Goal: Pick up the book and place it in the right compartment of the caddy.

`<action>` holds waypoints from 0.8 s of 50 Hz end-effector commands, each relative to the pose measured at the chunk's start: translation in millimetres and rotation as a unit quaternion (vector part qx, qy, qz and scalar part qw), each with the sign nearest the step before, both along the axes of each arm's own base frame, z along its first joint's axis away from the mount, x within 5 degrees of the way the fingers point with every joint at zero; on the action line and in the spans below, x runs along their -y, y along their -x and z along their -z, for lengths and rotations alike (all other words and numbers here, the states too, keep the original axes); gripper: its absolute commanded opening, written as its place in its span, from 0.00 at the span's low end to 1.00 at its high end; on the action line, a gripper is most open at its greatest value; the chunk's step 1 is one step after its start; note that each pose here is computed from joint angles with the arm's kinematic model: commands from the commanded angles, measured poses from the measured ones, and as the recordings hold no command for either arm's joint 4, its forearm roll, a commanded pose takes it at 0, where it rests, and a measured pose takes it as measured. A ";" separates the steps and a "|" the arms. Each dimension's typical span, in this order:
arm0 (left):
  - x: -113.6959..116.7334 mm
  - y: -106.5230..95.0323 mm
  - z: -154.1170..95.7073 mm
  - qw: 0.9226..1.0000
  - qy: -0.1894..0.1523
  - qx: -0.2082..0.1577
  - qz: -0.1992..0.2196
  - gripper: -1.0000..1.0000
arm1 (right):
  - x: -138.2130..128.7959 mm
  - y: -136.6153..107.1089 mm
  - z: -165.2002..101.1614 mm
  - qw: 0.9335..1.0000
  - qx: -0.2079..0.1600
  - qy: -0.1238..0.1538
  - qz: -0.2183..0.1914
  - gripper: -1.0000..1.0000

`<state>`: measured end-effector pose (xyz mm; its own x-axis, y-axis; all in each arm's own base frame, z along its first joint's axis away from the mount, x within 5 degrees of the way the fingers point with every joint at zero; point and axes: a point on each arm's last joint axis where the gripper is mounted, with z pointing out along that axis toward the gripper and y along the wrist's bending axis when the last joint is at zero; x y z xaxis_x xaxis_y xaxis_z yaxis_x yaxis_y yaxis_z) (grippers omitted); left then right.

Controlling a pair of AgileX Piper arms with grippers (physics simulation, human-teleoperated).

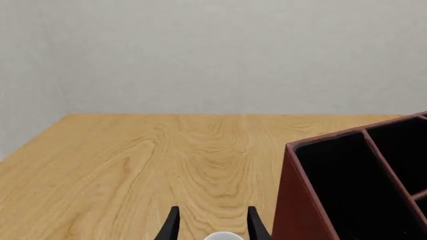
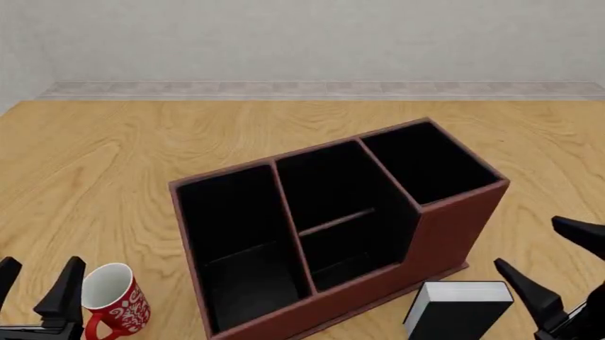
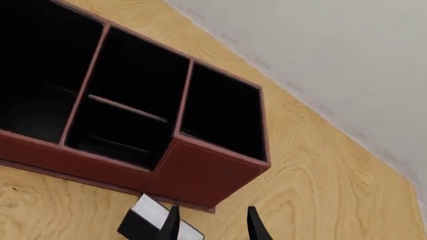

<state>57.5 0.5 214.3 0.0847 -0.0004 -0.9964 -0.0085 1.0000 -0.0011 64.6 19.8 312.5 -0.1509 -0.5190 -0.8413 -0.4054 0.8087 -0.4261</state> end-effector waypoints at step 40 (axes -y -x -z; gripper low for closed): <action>0.1 1.1 -0.3 1.000 -0.001 0.005 0.000 1.00 | 1.7 9.5 -23.8 0.996 -0.054 0.061 -0.028 1.00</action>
<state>56.4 0.5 214.7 0.0942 0.0014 -0.9956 -0.0095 1.0000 0.0005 62.0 21.0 325.5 -0.1922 -0.6240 -0.7574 -0.4985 0.7269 -0.4724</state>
